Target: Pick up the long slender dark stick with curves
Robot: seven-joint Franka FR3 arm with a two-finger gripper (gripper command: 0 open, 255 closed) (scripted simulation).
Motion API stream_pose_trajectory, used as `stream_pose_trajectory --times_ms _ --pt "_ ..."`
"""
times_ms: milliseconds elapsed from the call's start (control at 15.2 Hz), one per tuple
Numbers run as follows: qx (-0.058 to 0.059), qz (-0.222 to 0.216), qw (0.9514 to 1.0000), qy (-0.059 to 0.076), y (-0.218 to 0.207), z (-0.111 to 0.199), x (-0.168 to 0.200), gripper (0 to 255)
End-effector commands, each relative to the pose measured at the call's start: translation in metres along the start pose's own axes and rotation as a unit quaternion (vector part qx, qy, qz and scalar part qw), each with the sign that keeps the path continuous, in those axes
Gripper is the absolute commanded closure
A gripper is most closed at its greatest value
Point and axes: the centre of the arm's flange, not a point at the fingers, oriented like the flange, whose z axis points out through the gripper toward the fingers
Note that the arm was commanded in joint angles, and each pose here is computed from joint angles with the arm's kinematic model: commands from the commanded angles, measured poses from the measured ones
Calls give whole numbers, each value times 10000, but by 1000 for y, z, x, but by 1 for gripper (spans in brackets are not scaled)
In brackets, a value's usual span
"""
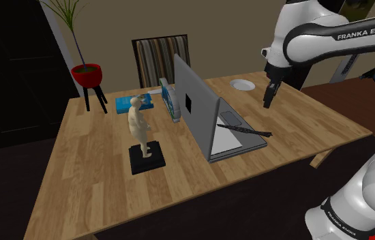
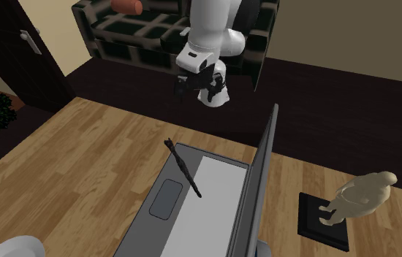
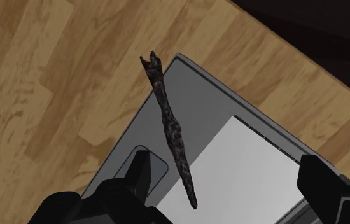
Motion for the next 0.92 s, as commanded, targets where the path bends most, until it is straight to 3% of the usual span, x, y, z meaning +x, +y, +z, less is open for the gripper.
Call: stream_pose_trajectory --times_ms 0,858 --pt "16 -123 9999 -84 11 26 12 0" --pt "135 -880 9940 -641 50 185 85 0"
